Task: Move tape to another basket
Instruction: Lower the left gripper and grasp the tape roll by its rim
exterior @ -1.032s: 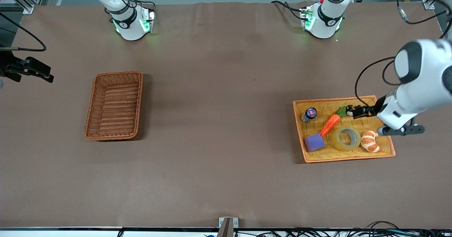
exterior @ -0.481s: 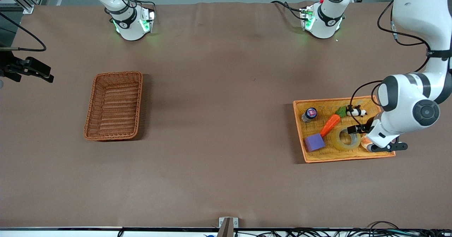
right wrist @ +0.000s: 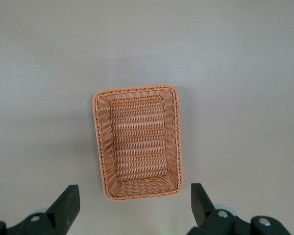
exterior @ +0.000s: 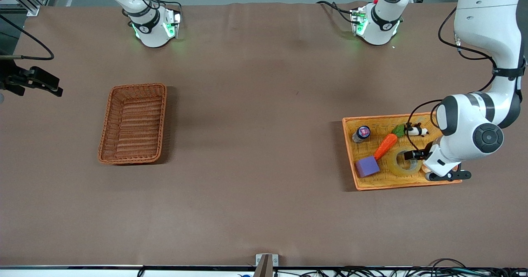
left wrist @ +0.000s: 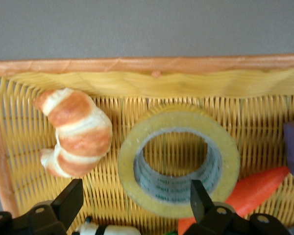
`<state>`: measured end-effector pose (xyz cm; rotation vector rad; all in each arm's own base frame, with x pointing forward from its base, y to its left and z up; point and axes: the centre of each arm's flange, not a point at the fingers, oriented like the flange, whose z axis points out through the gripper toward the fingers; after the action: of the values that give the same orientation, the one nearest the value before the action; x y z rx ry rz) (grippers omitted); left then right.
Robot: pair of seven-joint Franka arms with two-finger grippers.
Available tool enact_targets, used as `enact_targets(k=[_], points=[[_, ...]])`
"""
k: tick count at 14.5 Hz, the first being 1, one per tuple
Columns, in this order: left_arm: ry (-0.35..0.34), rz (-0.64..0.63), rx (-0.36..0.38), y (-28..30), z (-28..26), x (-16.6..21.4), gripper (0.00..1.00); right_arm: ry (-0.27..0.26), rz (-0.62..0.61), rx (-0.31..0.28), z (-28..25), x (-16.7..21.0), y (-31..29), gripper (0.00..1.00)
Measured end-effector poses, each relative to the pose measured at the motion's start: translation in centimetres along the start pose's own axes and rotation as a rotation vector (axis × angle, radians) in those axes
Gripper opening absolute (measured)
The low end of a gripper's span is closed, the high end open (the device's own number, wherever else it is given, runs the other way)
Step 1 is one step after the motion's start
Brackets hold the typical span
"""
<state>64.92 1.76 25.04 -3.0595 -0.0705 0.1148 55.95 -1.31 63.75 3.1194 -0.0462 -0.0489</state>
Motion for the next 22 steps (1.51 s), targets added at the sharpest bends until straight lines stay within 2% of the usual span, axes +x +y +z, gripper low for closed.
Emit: enact_targets(k=[8,11,12,15,18,19,22], points=[[-0.047,-0.025,0.007,-1.2,3.2,-0.8,0.98,0.000,0.000,0.000,0.0,0.0,0.0,1.00],[-0.062,-0.024,0.009,-1.0,4.2,-1.0,0.94,0.000,0.000,0.000,0.0,0.0,0.0,1.00],[-0.065,-0.024,0.009,-0.9,4.4,-1.1,0.90,0.000,0.000,0.000,0.0,0.0,0.0,1.00],[-0.070,-0.035,0.011,-0.7,4.8,-1.1,0.55,0.000,0.000,0.000,0.0,0.0,0.0,1.00],[-0.065,-0.040,0.011,-0.7,5.2,-1.0,0.26,0.000,0.000,0.000,0.0,0.0,0.0,1.00],[-0.062,-0.040,0.011,-0.8,5.1,-0.9,0.22,0.000,0.000,0.000,0.0,0.0,0.0,1.00],[-0.028,-0.051,0.008,-0.8,3.5,-0.1,0.22,0.000,0.000,0.000,0.0,0.0,0.0,1.00]])
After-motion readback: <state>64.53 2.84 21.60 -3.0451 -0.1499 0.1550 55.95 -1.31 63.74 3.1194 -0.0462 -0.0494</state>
